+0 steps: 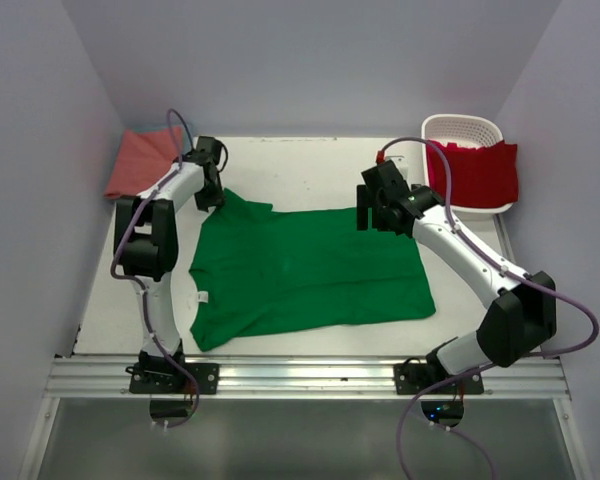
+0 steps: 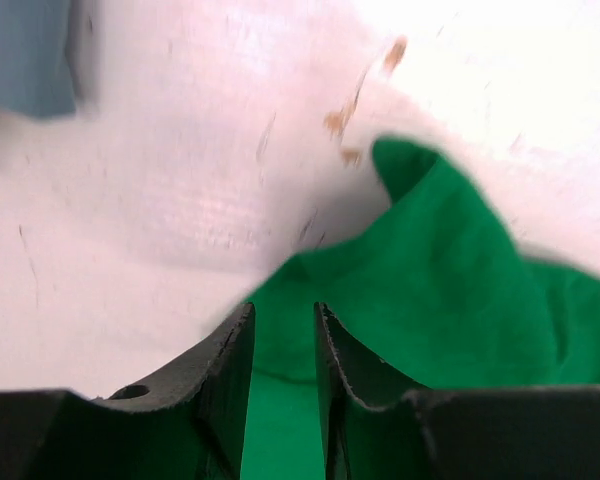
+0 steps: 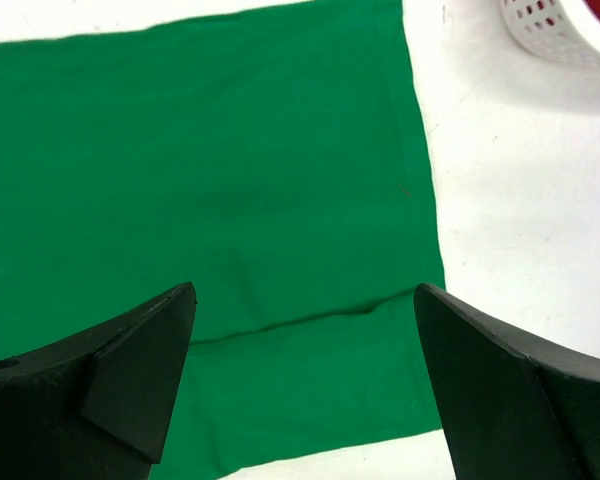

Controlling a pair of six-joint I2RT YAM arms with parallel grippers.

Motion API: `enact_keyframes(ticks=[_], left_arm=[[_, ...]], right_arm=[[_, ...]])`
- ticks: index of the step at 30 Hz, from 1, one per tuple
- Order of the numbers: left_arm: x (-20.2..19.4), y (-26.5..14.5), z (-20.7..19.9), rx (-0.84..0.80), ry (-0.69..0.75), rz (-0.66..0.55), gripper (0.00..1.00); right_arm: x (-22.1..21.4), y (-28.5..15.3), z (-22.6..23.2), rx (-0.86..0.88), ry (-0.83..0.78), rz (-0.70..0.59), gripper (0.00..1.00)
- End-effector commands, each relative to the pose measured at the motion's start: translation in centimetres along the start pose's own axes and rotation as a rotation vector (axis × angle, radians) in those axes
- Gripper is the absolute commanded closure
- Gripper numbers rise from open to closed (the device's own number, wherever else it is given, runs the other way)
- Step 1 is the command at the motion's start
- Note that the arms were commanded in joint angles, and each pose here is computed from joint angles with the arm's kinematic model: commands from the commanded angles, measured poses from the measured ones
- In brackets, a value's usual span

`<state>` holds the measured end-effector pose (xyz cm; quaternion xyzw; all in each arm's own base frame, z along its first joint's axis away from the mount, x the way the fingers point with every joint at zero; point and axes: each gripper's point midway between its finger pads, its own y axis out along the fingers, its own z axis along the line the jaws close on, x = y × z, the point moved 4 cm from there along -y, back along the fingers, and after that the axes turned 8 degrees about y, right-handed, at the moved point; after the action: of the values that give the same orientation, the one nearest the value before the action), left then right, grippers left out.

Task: Fold and stack the t-shirts
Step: Flatten the tshirt out

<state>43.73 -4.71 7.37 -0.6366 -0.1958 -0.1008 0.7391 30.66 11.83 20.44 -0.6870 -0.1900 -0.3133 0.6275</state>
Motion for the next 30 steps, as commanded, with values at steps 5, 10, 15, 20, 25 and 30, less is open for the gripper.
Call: enact_keyframes(ticks=[5,10,15,20,25,30], left_arm=[[8.2,-2.5,-0.8,-0.222,0.059,-0.329,0.64],[7.9,-0.8,-0.5,-0.383,0.036,-0.295,0.61],[7.5,0.4,0.3,-0.601,-0.026,-0.265,0.58],[7.1,1.0,-0.2,-0.756,-0.043,-0.240,0.49],[6.1,1.8,-1.6,-0.867,-0.044,-0.194,0.43],[5.8,1.5,-2.4,-0.960,-0.046,-0.188,0.44]], right_arm=[[-1.3,0.8,-0.8,-0.008,-0.009,-0.010,0.07],[-1.7,0.7,-0.9,-0.001,-0.020,0.009,0.07],[-2.0,0.9,-1.2,0.001,-0.025,0.027,0.07],[-2.4,1.3,-1.3,-0.001,-0.026,0.043,0.07],[-2.3,1.3,-1.4,-0.006,-0.023,0.044,0.07],[-2.4,1.6,-1.6,-0.020,-0.025,0.049,0.06]])
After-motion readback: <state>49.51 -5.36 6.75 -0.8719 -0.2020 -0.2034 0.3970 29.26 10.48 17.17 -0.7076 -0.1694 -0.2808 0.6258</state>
